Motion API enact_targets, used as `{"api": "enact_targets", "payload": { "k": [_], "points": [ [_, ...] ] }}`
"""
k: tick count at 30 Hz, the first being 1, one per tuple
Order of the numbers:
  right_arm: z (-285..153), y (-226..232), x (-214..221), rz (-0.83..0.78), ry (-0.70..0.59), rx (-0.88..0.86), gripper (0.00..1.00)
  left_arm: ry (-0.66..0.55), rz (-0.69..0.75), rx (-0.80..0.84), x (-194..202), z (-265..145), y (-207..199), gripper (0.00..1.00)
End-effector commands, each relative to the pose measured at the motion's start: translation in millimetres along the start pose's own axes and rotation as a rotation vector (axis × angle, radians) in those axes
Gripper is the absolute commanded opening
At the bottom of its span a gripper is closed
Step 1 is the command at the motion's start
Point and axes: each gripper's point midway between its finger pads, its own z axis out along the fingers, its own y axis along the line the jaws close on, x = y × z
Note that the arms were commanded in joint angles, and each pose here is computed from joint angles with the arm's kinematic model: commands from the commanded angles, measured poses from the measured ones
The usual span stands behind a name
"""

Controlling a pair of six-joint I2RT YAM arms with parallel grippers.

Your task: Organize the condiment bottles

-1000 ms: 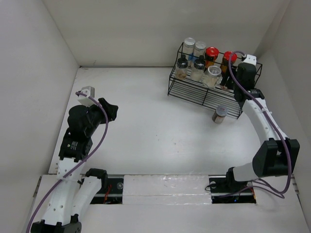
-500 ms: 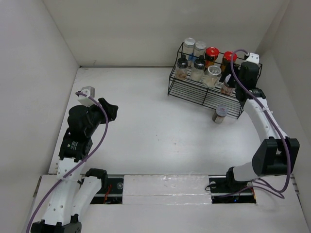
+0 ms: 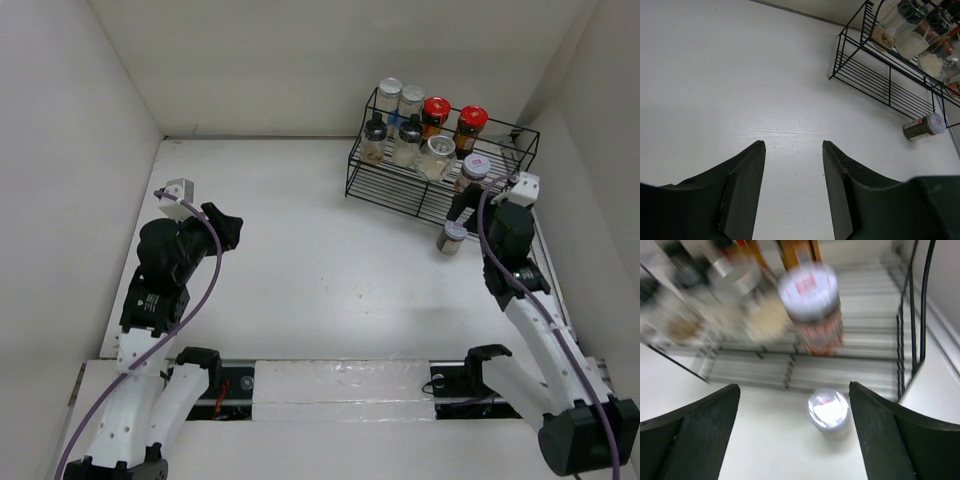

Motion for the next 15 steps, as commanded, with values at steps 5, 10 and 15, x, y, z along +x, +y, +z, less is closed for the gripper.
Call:
{"api": "enact_targets", "payload": {
  "k": [5,10,15],
  "points": [
    [21,-29,102,-0.033,0.217,0.121,0.99,-0.040,0.015,0.021,-10,1,-4,0.45],
    [46,-37,115,-0.029,0.269,0.140,0.99,-0.045,0.014,0.011,-11,1,-2,0.45],
    [68,-37,129,-0.024,0.333,0.146,0.99,-0.040,0.015,0.021,-10,1,-4,0.45]
  ]
}}
